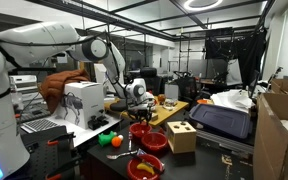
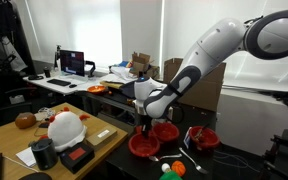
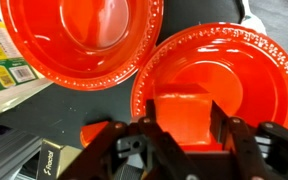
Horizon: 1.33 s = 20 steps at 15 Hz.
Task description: Move the red block to the red bowl on the left.
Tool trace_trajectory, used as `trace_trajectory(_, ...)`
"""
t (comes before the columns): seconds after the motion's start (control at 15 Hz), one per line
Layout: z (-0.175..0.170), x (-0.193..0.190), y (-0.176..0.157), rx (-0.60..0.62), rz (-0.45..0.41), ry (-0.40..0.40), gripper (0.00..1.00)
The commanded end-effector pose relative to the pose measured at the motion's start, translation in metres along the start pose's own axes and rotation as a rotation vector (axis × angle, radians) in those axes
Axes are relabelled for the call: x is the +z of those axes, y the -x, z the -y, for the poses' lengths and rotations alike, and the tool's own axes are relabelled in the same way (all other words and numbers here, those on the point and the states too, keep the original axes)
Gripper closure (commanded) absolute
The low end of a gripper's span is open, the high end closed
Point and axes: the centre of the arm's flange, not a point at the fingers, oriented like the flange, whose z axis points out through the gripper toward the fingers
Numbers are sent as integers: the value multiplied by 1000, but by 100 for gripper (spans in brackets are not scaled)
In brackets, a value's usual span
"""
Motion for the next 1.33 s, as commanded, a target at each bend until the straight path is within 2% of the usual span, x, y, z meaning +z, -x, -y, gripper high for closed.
trace_trajectory(0.0, -5, -11, 7, 66, 29, -24, 15)
trace_trajectory(0.07, -7, -11, 10, 79, 39, -35, 6)
trace_trajectory(0.2, -9, -10, 13, 103, 53, -50, 0)
trace_trajectory(0.4, -13, -17, 21, 135, 64, -75, 0)
trace_trajectory(0.67, -35, -39, 37, 202, 61, -66, 0)
trace_trajectory(1.27, -118, -109, 119, 467, 65, -103, 0)
